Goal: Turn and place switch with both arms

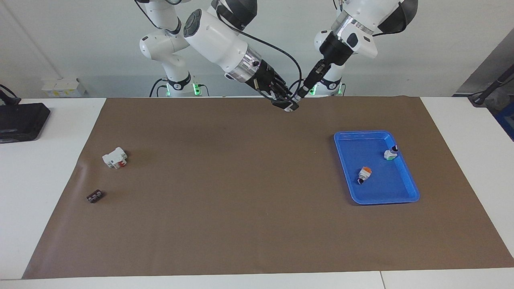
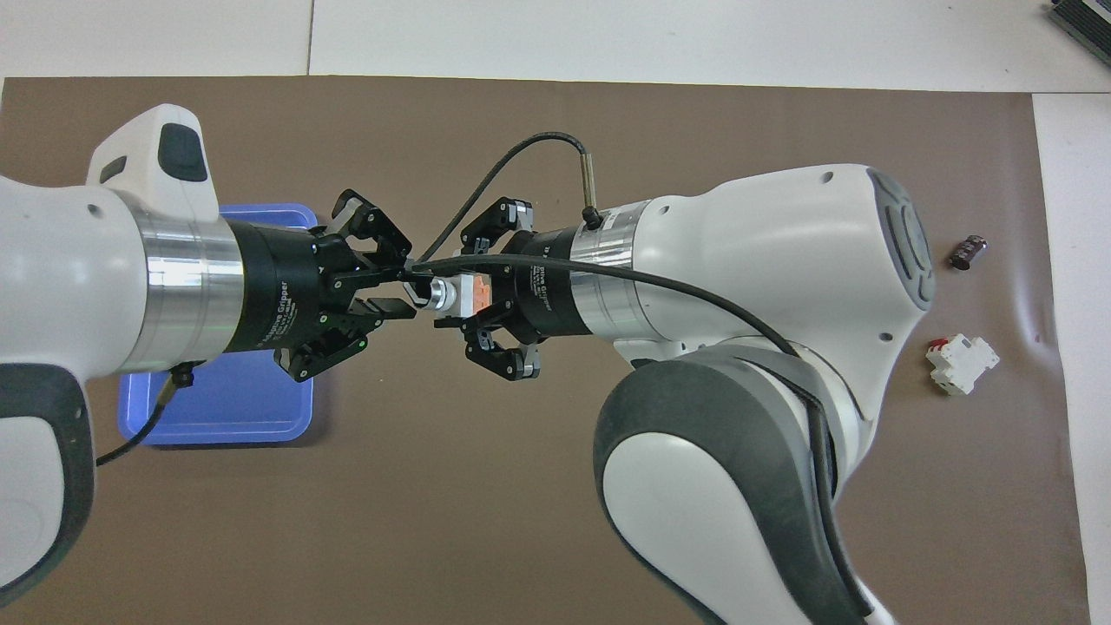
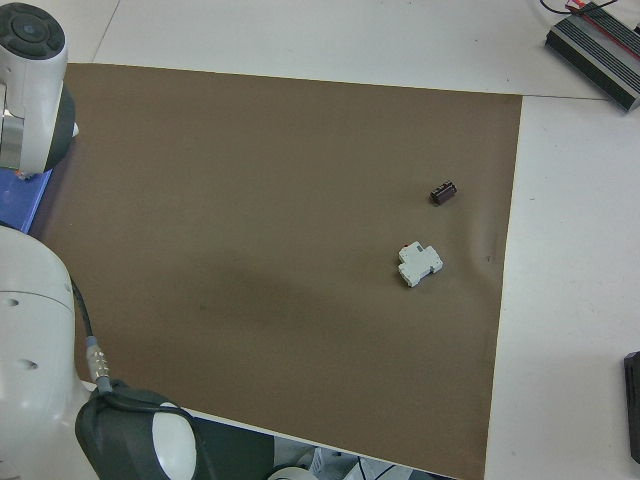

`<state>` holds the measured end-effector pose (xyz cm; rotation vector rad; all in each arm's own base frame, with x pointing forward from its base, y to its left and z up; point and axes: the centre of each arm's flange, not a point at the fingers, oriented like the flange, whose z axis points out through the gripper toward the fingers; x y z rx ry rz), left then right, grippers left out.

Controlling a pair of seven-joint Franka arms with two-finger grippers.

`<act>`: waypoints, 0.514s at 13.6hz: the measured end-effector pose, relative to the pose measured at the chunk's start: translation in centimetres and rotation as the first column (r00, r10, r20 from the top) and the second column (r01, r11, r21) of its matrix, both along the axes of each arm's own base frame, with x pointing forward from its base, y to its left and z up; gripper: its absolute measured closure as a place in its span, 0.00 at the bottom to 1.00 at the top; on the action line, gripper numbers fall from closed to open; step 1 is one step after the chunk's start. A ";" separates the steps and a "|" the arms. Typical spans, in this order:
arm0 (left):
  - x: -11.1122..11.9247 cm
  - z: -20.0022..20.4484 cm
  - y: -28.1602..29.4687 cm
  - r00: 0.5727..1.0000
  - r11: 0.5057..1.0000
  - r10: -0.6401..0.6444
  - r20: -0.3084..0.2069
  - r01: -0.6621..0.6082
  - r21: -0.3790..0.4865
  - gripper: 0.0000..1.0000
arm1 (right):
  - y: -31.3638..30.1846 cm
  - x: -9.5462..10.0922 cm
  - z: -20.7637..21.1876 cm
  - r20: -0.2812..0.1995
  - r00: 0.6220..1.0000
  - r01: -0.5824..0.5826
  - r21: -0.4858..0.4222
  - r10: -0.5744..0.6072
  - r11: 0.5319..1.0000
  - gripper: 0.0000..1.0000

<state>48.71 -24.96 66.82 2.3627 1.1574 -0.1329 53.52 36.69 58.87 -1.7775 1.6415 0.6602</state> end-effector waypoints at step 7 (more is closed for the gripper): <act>-0.1 -0.3 0.1 1.000 1.000 -0.014 0.008 0.014 0.005 0.89 | 0.1 0.0 -0.2 -0.004 1.000 -0.003 -0.005 0.003 1.000 0.58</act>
